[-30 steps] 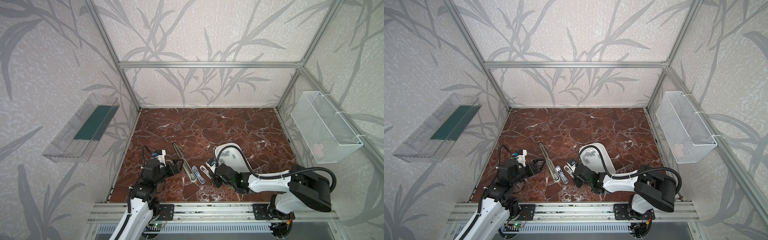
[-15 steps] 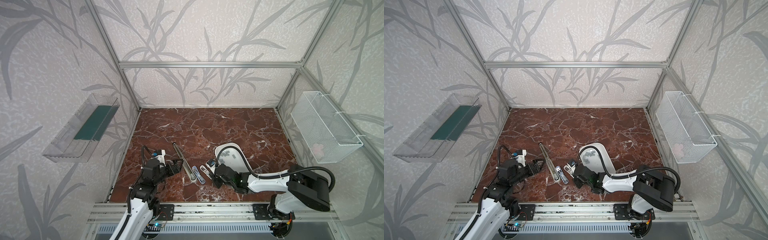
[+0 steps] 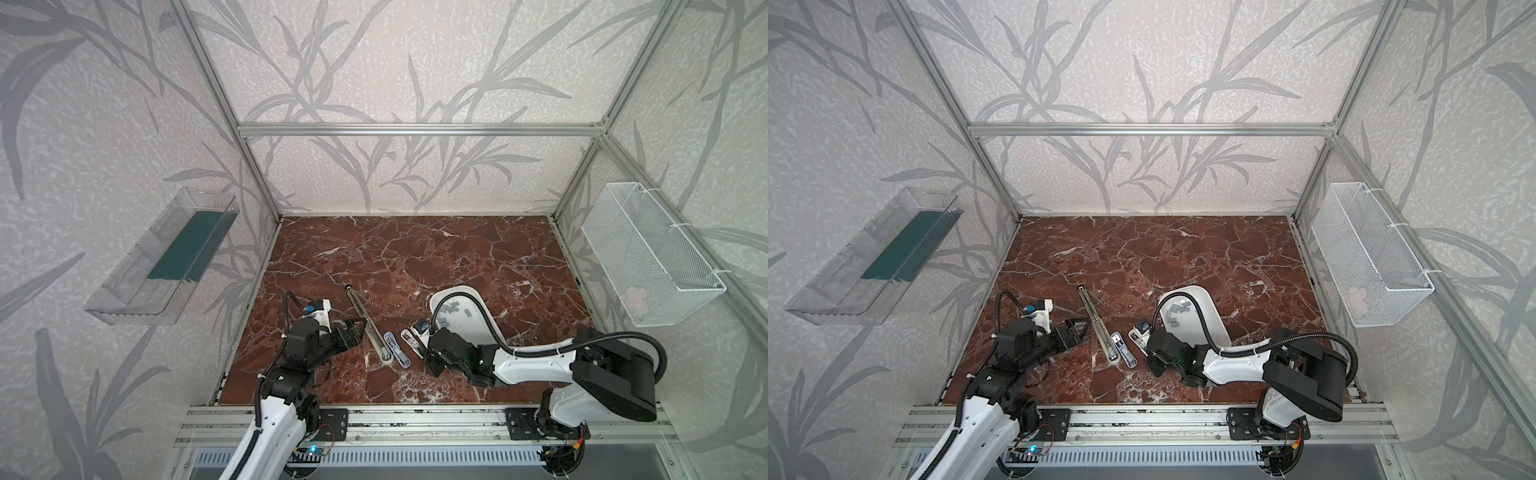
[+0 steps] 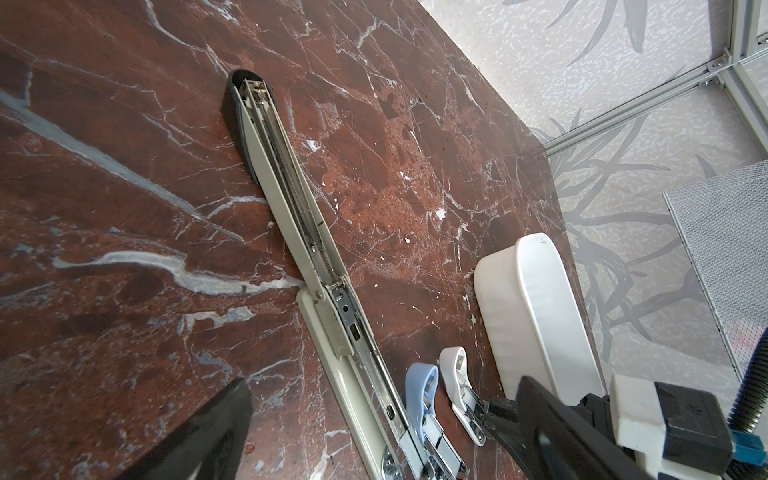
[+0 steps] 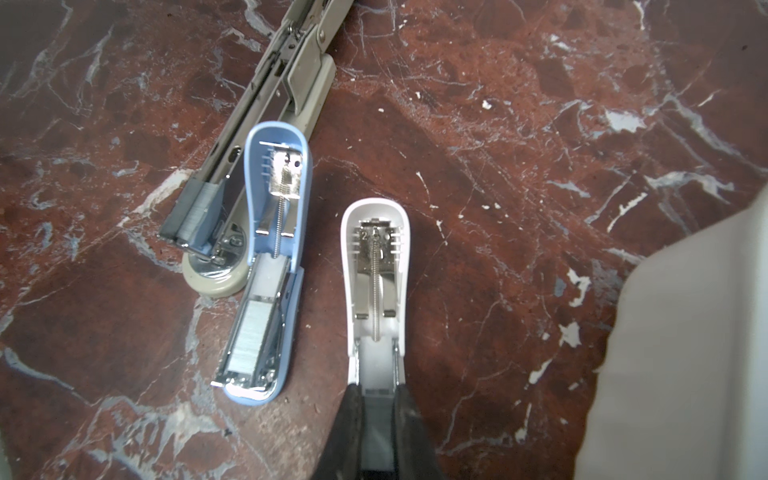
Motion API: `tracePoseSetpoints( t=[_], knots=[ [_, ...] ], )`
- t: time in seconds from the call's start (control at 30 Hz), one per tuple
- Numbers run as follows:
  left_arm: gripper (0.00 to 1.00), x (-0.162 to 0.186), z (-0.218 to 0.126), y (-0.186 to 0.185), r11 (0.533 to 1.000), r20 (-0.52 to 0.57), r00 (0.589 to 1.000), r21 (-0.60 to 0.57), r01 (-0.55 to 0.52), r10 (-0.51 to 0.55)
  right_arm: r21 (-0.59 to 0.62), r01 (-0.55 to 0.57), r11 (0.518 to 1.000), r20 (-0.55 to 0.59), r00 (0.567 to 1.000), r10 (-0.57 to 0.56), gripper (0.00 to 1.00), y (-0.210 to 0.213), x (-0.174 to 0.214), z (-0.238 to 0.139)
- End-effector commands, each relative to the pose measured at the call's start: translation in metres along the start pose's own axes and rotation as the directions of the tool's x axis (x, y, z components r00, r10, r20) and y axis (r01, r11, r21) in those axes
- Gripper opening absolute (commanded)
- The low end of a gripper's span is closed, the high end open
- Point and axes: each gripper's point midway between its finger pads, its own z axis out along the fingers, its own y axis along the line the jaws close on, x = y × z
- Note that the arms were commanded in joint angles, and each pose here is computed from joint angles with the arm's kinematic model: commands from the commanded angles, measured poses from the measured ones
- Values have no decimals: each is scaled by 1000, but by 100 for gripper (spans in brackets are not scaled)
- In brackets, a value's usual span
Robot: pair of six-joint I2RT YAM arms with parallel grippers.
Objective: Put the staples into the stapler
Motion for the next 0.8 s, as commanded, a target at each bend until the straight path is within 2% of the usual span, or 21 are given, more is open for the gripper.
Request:
tracePoseSetpoints(
  t=[0.0,0.33,0.57,0.77],
  knots=[
    [99,0,-1,1,1000,4,1000,-6,-5,5,16,7,1000,-5,1000,-7,5,0,-3,-1],
    [99,0,-1,1,1000,7,1000,-7,-6,6,13,-6,1000,-18,1000,6,17,-2,1,-11],
    [99,0,-1,1,1000,9,1000,-8,-6,6,14,-8,1000,-11,1000,9,21,-2,0,-17],
    [99,0,-1,1,1000,10,1000,-8,-6,6,4,-9,1000,-14,1000,9,21,0,0,-13]
  ],
)
